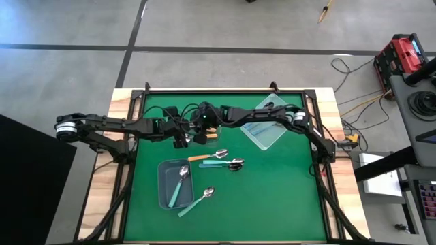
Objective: Sort silverware by color (type)
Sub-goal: Put the orange spoon into the transparent bin
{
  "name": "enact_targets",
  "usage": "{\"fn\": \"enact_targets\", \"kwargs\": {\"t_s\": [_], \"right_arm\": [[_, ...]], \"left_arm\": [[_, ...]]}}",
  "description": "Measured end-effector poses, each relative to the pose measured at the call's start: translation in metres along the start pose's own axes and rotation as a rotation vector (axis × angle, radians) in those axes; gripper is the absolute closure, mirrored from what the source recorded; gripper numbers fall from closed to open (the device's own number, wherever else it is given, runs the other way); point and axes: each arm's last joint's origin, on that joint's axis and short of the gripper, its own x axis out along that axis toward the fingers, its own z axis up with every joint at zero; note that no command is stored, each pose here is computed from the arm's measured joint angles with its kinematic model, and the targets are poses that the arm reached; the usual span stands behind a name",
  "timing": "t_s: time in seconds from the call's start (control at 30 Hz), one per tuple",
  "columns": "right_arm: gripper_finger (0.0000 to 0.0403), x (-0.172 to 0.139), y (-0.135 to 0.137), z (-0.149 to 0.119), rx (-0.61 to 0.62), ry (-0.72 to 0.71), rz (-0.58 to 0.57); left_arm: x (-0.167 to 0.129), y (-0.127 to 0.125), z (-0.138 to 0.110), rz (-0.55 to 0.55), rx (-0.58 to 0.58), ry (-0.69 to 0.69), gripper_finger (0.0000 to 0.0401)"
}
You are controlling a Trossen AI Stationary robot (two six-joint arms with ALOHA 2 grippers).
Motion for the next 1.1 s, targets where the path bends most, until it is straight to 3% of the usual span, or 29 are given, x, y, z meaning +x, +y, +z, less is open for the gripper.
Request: {"fn": "enact_targets", "kwargs": {"t_s": [0.43,0.67,0.87,1.1], "right_arm": [[0.0261,-0.05,-0.001,0.025,0.001,0.027,0.002],[0.0269,-0.101,-0.003,0.044,-0.013,0.045,0.002],[0.0277,-0.15,0.004,0.058,-0.026,0.033,0.018],[0.0274,-0.196,0.019,0.062,-0.031,0.041,0.051]], "left_arm": [[0.0,0.0,-0.001,-0.008,-0.041,0.005,0.0223],[-0.003,0.002,0.004,-0.013,-0.066,0.01,0.0223],[-0.01,0.006,0.013,-0.158,-0.094,0.009,0.0223],[-0.013,0.009,0.016,-0.171,-0.115,0.051,0.0223]]}}
